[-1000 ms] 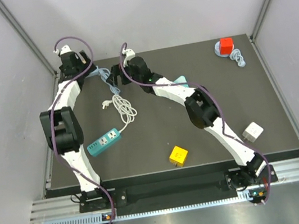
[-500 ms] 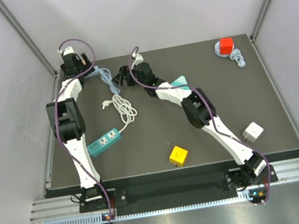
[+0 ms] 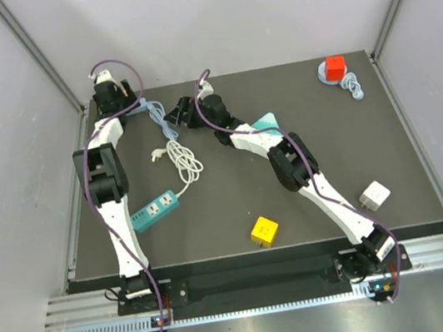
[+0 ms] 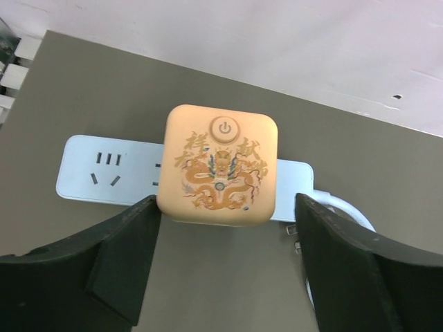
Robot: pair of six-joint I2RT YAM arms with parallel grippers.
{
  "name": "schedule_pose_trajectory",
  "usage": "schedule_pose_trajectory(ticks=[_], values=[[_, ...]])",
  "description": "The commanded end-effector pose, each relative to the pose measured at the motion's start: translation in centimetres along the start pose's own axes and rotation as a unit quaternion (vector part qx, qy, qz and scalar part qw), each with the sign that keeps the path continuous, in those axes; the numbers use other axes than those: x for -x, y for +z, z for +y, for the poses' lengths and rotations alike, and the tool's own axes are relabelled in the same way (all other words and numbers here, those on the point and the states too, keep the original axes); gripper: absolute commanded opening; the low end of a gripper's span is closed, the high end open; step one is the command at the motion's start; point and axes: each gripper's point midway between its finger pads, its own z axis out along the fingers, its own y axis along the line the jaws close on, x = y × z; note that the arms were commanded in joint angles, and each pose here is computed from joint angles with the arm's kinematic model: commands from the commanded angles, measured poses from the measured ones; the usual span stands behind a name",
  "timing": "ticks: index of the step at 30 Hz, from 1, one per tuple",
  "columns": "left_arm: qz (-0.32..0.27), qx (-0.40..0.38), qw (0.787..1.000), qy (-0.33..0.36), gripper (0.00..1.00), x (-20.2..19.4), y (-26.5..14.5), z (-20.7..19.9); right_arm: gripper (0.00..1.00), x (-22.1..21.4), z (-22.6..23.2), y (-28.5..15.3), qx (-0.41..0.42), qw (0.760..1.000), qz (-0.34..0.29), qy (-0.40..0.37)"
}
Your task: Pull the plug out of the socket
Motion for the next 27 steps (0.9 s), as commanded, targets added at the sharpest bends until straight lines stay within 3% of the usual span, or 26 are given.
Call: schedule_pose_trajectory(ticks=[1, 10, 14, 16, 17, 18, 21, 27], values=[[-0.061, -0.009, 0.998, 0.013, 0.8, 4.1, 0.2, -0.2, 0.93, 1.5, 2.9, 0.6, 0.04, 0.999, -0.032, 0.011], [-0.061, 0.014, 0.998, 0.024, 0.56, 3.4, 0.6, 0.7, 0.93, 1.7, 3.7, 0.6, 0.043, 0.998, -0.036, 0.008], [-0.057, 0.007, 0.998, 0.024, 0.4, 3.3, 0.4, 0.3, 0.92, 1.8, 3.9, 0.6, 0.043, 0.998, -0.036, 0.004], [-0.052, -0.001, 0.998, 0.027, 0.2, 3.3, -0.1, -0.2, 0.93, 1.9, 4.0, 0.6, 0.043, 0.998, -0.037, 0.004], [-0.051, -0.002, 0.998, 0.033, 0.15, 3.4, -0.4, -0.5, 0.93, 1.9, 3.9, 0.7, 0.042, 0.998, -0.037, 0.005], [-0.051, 0.001, 0.998, 0.036, 0.02, 3.5, -0.8, -0.6, 0.93, 1.9, 3.9, 0.7, 0.042, 0.998, -0.037, 0.006], [-0.059, 0.003, 0.997, 0.044, 0.0, 4.5, -2.8, -1.3, 0.93, 1.8, 4.1, 0.8, 0.047, 0.998, -0.038, 0.012], [-0.036, -0.001, 0.999, 0.009, 0.0, 2.8, -6.0, -1.7, 0.88, 0.7, 3.8, 1.0, 0.04, 0.998, -0.037, 0.015]])
